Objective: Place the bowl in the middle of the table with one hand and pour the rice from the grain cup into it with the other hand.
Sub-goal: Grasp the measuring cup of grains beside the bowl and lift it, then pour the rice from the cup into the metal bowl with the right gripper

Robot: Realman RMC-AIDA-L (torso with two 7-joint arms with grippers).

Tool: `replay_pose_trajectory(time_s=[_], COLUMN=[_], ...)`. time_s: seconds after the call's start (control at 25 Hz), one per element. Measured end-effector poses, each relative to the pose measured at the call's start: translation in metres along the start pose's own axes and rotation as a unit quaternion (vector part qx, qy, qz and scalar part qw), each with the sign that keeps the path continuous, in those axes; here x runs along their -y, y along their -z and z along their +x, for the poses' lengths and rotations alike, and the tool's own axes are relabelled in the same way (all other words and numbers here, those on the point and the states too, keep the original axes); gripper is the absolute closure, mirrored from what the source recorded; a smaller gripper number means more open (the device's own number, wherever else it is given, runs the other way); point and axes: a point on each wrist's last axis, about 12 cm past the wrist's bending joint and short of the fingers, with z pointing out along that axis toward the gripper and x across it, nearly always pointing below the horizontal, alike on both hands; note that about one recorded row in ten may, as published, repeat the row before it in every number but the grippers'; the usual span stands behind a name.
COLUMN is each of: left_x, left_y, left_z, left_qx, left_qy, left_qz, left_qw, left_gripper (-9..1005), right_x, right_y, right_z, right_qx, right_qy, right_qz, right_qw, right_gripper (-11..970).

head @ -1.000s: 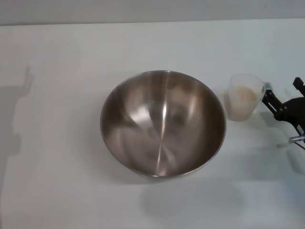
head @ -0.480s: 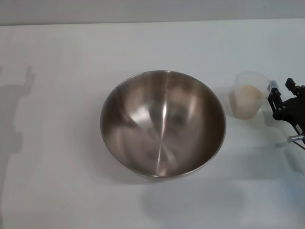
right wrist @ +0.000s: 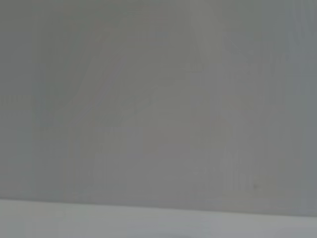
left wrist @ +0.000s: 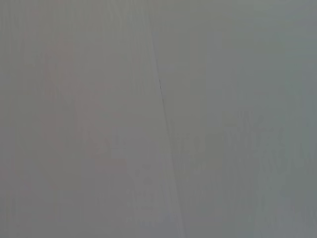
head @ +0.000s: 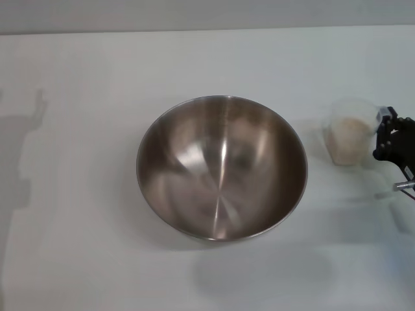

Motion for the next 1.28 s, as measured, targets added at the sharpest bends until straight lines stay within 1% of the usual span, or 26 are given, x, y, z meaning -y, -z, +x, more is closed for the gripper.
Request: replay_pose_trajectory(time_s=[0.28, 0.4, 0.52, 0.6, 0.64, 0.72, 0.76, 0.8, 0.84, 0.92, 0.96, 1.0, 1.04, 1.12, 1.16, 1.2, 1.24, 1.28], left_x=[-0.001, 0.000, 0.001, 0.001, 0.001, 0.001, 0.001, 0.000, 0.000, 0.000, 0.001, 0.000, 0.000, 0.000, 0.000, 0.000, 0.000, 0.000], left_y=[0.001, 0.002, 0.002, 0.003, 0.003, 0.004, 0.005, 0.006, 0.006, 0.007, 0.007, 0.008, 0.008, 0.009, 0.009, 0.009, 0.009, 0.009], left_z=[0.001, 0.002, 0.002, 0.003, 0.003, 0.004, 0.004, 0.005, 0.005, 0.005, 0.005, 0.006, 0.006, 0.006, 0.006, 0.006, 0.006, 0.006], left_qx=[-0.003, -0.004, -0.005, -0.007, -0.007, -0.010, -0.011, -0.013, -0.013, -0.015, -0.015, -0.016, -0.016, -0.017, -0.017, -0.017, -0.017, -0.017], left_qy=[-0.002, -0.002, -0.002, -0.002, -0.002, -0.002, -0.002, -0.002, -0.002, -0.002, -0.002, -0.001, -0.001, -0.001, -0.001, -0.001, -0.001, -0.001], left_qz=[0.000, 0.002, 0.003, 0.003, 0.003, 0.003, 0.003, 0.003, 0.003, 0.002, 0.001, 0.001, 0.001, 0.000, 0.000, 0.000, 0.000, 0.000], left_qw=[1.000, 1.000, 1.000, 1.000, 1.000, 1.000, 1.000, 1.000, 1.000, 1.000, 1.000, 1.000, 1.000, 1.000, 1.000, 1.000, 1.000, 1.000], left_gripper=[178, 178, 178, 178, 178, 178, 178, 178, 178, 178, 177, 177, 177, 177, 177, 177, 177, 177], right_x=[0.002, 0.002, -0.002, -0.008, -0.008, -0.014, -0.019, -0.028, -0.028, -0.041, -0.048, -0.063, -0.063, -0.075, -0.082, -0.091, -0.091, -0.094], right_y=[0.008, 0.014, 0.019, 0.015, 0.015, 0.006, 0.000, -0.009, -0.009, -0.017, -0.019, -0.022, -0.022, -0.022, -0.022, -0.020, -0.020, -0.019], right_z=[-0.008, -0.016, -0.028, -0.041, -0.041, -0.048, -0.052, -0.056, -0.056, -0.058, -0.058, -0.057, -0.057, -0.055, -0.055, -0.055, -0.055, -0.055], right_qx=[0.045, 0.085, 0.143, 0.191, 0.191, 0.208, 0.214, 0.222, 0.222, 0.225, 0.225, 0.222, 0.222, 0.223, 0.225, 0.228, 0.228, 0.229], right_qy=[-0.003, 0.002, 0.027, 0.055, 0.055, 0.074, 0.087, 0.116, 0.116, 0.158, 0.181, 0.227, 0.227, 0.277, 0.305, 0.345, 0.345, 0.364], right_qz=[0.006, 0.008, 0.004, -0.007, -0.007, -0.024, -0.040, -0.068, -0.068, -0.091, -0.098, -0.109, -0.109, -0.112, -0.111, -0.103, -0.103, -0.099], right_qw=[0.999, 0.996, 0.989, 0.980, 0.980, 0.975, 0.972, 0.966, 0.966, 0.957, 0.952, 0.942, 0.942, 0.928, 0.919, 0.905, 0.905, 0.897], right_gripper=[921, 931, 937, 941, 941, 941, 941, 940, 940, 940, 940, 940, 941, 941, 942, 942, 942, 942])
